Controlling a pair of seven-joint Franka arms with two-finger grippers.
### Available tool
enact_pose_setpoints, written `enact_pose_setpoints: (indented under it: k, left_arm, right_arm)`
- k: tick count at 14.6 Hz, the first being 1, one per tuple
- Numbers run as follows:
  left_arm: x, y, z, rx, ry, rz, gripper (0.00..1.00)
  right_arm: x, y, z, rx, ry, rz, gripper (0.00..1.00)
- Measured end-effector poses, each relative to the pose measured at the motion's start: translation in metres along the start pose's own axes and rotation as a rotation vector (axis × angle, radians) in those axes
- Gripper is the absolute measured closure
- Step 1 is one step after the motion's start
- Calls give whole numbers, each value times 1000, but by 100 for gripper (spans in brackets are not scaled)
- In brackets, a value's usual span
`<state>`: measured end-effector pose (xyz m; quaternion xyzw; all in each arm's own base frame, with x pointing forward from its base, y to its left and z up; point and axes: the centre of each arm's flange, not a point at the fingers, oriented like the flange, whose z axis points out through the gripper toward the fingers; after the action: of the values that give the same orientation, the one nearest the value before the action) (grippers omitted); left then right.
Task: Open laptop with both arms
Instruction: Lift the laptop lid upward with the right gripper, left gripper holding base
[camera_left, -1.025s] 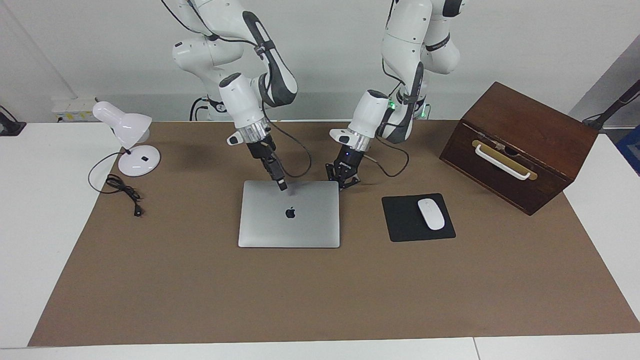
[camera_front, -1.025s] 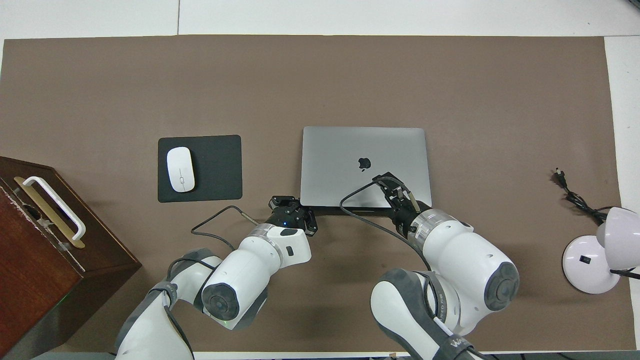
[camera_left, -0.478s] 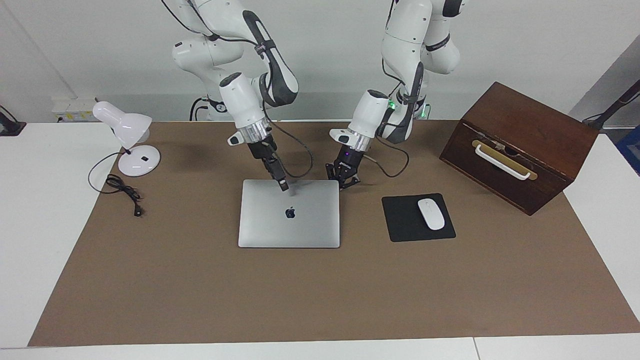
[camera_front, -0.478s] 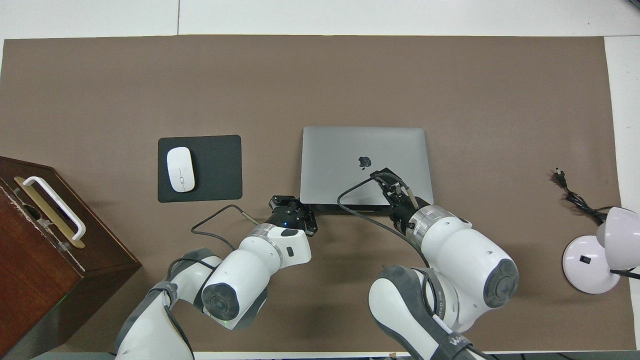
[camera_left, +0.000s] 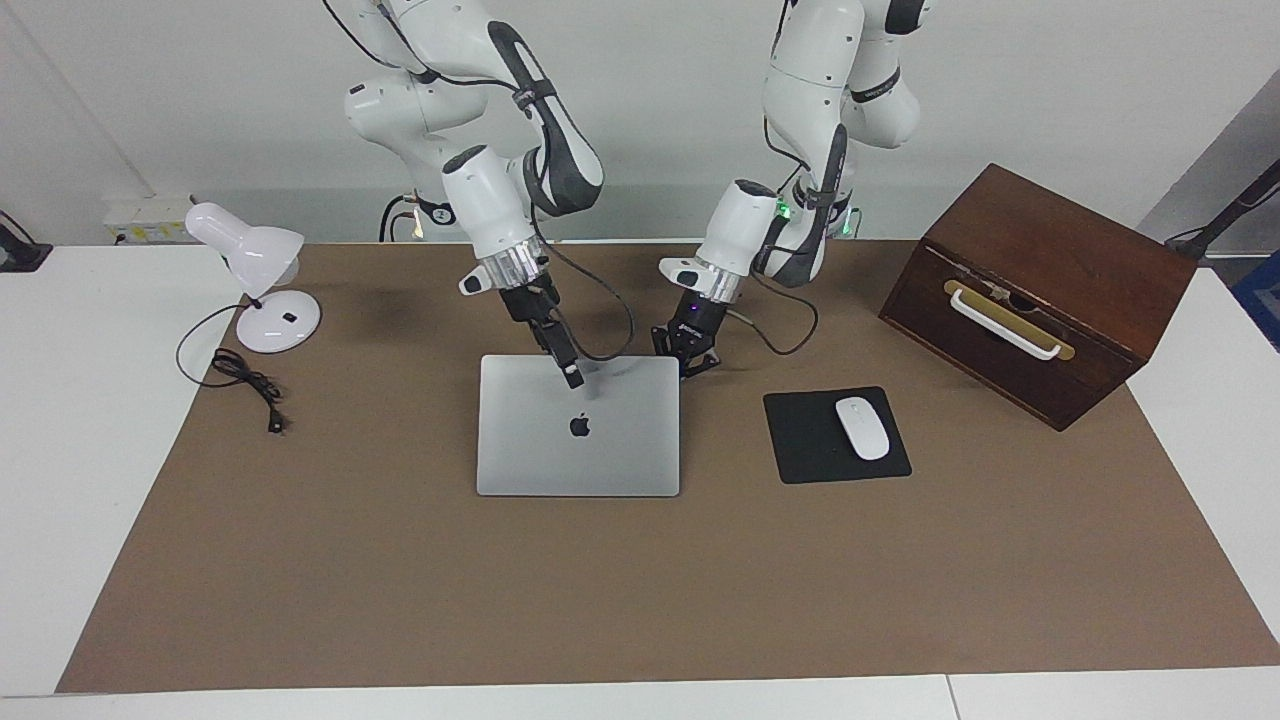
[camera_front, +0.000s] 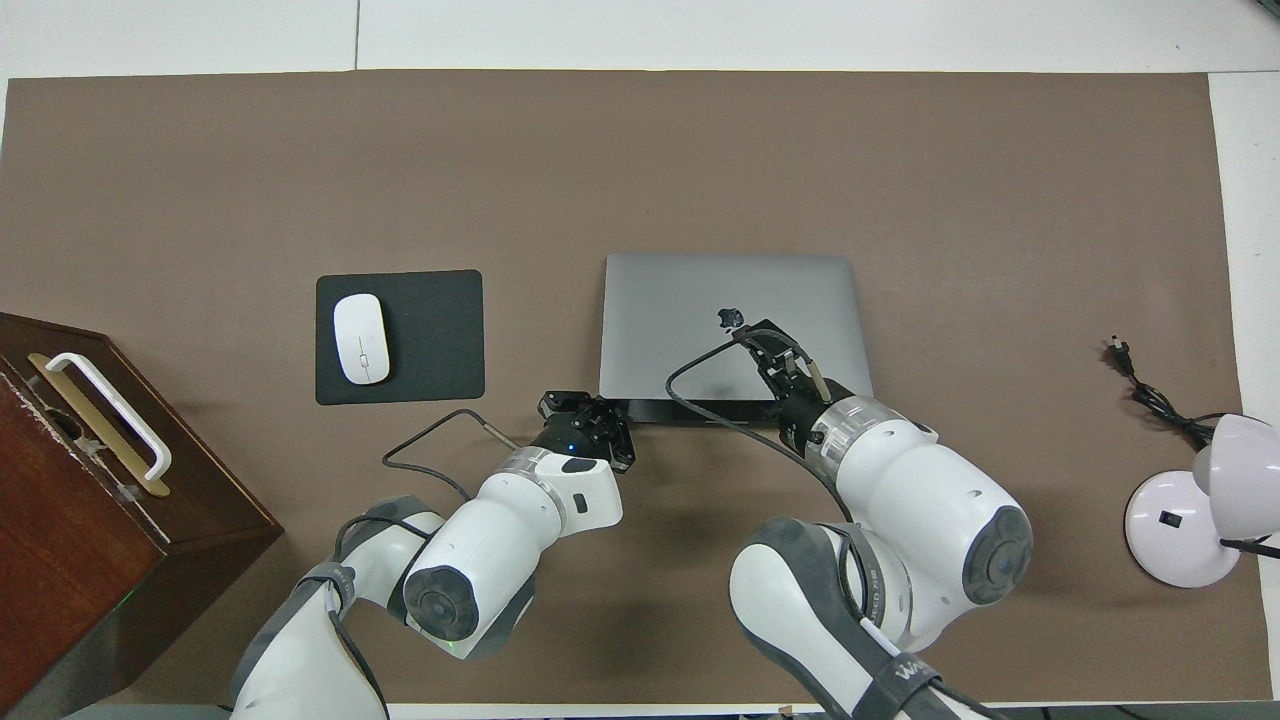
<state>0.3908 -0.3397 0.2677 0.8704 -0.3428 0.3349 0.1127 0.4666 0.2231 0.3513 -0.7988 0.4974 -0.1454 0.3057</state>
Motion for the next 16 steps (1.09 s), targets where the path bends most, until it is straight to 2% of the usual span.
enact_pose_setpoints:
  k: [8, 16]
  left_arm:
    - [0, 0, 0, 0, 0, 0, 99]
    - [2, 0, 2, 1, 3, 4, 99]
  right_arm:
    - [2, -53, -7, 130, 32, -24, 0]
    - [44, -103, -5, 214, 74, -25, 0]
